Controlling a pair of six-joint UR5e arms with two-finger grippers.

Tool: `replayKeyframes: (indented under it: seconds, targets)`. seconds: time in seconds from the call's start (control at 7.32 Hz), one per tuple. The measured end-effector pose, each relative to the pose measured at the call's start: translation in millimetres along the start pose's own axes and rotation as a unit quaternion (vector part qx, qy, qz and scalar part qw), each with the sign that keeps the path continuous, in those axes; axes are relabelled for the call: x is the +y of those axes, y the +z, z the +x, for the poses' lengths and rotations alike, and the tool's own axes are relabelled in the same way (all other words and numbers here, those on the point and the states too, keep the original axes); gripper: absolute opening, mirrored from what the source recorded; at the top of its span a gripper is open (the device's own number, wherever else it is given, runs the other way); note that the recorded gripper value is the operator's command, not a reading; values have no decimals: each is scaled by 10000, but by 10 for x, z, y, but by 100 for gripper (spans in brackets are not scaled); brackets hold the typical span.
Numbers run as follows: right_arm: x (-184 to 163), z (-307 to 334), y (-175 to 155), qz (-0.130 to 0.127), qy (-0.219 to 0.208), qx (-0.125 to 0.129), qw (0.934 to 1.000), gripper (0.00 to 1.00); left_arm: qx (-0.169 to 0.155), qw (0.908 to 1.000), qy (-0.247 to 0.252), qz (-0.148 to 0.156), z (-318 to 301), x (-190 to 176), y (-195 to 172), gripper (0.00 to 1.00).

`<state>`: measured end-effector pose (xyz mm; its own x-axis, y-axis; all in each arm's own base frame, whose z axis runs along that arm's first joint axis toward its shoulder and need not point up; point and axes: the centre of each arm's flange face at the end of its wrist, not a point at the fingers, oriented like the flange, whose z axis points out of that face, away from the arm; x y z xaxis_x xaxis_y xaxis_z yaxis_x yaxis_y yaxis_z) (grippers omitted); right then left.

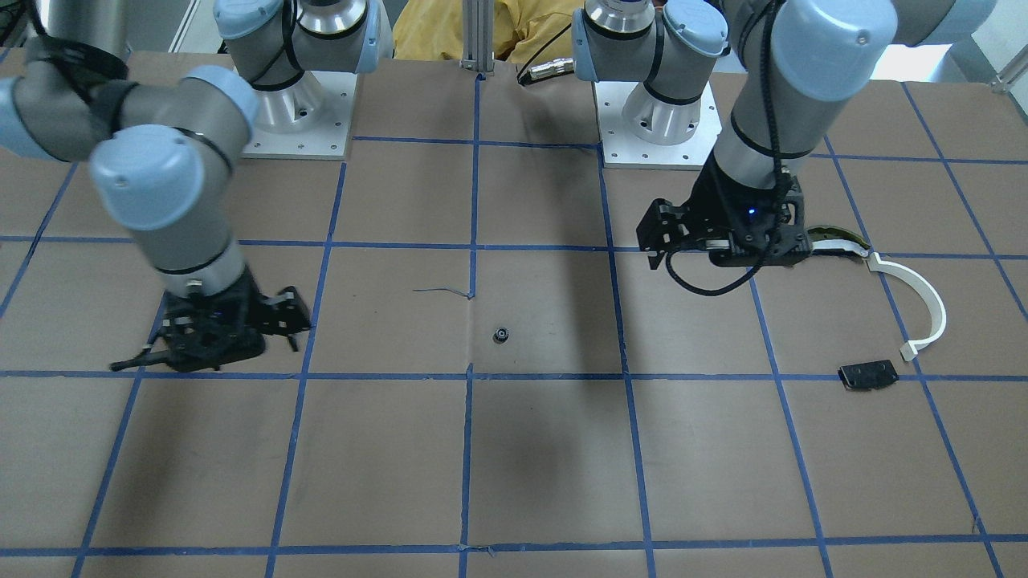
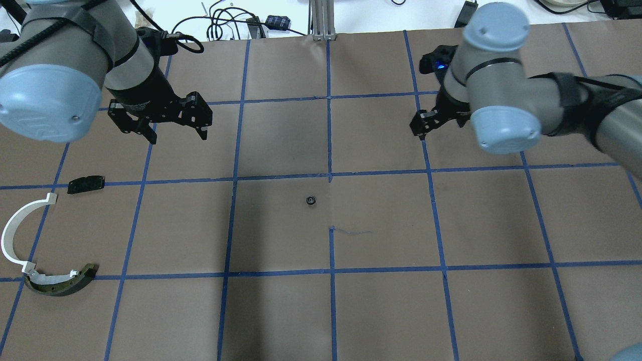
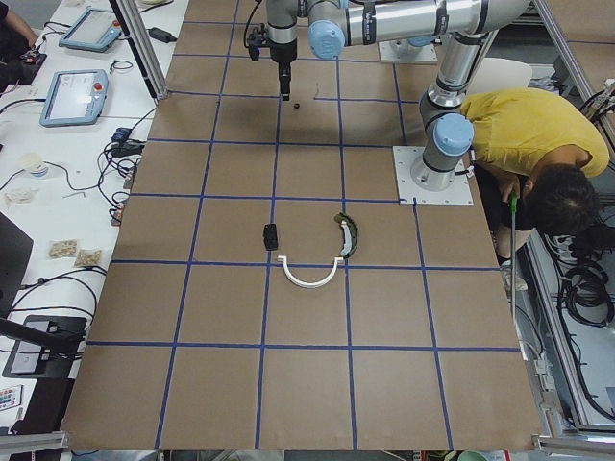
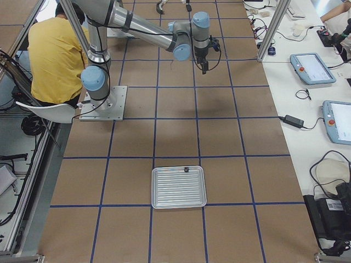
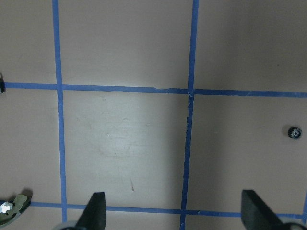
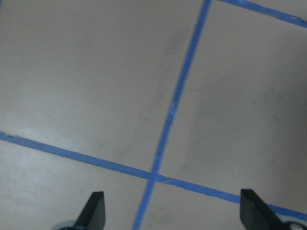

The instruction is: Place bearing gear from tray to pile

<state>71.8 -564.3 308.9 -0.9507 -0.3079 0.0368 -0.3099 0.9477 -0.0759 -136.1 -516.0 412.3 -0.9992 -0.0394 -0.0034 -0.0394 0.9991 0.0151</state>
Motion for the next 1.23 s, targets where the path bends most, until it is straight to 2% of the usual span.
replayKeyframes:
  seconds: [0.14,0.41,0.68,0.82,0.96,1.09,1.23]
  targets:
    - [287,739,-10,-259,-117,-86,9996,100,25,9999,144,12,329,-27,222,100]
    - [1112,2190,54,-499,-111,-322,9982,100,97,9986,511,124,900,-74,826,100]
    - [1870,3084,147,-492,-395,-441,9970,100,142,9959,891,76,1365,-44,1336,100]
    - [2124,3413,310,-451,-833,-426,9946,100,127,9943,1059,-8,1558,-7,1558,100]
    - [2354,3666,496,-432,-1529,-480,9861,100,122,9929,1176,-117,1679,15,1754,100]
    - [2538,3875,647,-378,-2422,-481,9683,100,109,9920,1238,-236,1733,18,1920,100]
    - [2622,4057,749,-323,-3206,-263,9463,100,89,9914,1262,-343,1760,13,2069,100]
